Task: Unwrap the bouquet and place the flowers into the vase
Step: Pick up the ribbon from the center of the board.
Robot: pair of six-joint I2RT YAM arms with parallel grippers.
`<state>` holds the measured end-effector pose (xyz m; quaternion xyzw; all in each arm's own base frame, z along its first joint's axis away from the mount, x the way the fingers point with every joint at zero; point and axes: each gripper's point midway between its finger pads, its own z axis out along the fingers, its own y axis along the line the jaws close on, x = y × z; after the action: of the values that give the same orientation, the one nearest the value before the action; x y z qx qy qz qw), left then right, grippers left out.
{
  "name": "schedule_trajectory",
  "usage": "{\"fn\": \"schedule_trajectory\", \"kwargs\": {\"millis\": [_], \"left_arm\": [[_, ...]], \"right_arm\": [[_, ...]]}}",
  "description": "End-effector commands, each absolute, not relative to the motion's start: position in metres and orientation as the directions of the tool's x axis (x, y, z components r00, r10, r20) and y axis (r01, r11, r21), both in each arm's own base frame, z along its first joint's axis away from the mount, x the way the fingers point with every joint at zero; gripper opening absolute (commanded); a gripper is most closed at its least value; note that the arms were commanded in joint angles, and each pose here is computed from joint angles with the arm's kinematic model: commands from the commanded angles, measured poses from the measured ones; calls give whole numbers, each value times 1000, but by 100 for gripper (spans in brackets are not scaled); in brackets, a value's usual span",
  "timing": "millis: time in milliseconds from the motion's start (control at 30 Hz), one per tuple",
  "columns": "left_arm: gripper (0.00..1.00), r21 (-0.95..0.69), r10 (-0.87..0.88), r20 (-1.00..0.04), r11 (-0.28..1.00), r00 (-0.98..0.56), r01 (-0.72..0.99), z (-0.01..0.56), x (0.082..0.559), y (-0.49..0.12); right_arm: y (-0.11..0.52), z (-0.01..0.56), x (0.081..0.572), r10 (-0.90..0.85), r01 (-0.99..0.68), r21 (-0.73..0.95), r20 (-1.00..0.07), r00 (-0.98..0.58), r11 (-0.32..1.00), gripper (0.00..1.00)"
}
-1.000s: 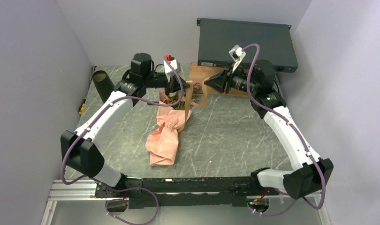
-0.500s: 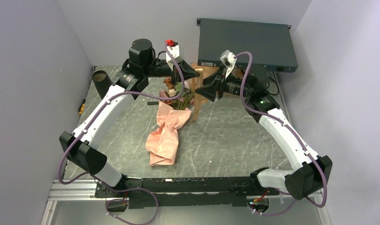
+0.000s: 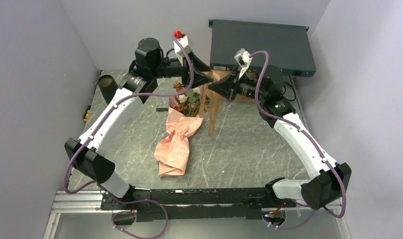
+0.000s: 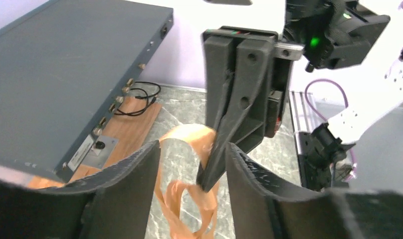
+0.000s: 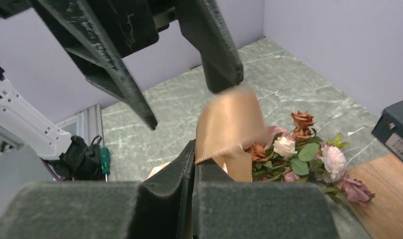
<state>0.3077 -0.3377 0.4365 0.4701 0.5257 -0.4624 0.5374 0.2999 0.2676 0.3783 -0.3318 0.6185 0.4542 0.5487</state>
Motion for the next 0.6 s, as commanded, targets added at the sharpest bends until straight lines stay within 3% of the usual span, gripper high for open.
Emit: {"fn": "schedule_trajectory", "kwargs": {"millis": [0,67,200,333,567], "left_arm": [[67,-18,-74,-997,233,-1,972,470,326,-314],[75,-18,-69,-998,287,2,958,469,338,-300],[76,-20,-51,-999,316,-3,949,462,347,-276],[77,67,13,-998,246,66,967,444,331,-272],[90,146,45,-989,135,141,980,432,302,-294]], "right_arm": [[265,435,303,177,-911,141,-981,-77,387,0],[265,444,304,188,-911,139,-980,-69,387,0],[266,461,307,211,-913,139,-976,-59,383,0],[268,474,312,223,-919,127,-974,-44,373,0],[280,484,317,235,-944,119,-971,-46,306,0]]}}
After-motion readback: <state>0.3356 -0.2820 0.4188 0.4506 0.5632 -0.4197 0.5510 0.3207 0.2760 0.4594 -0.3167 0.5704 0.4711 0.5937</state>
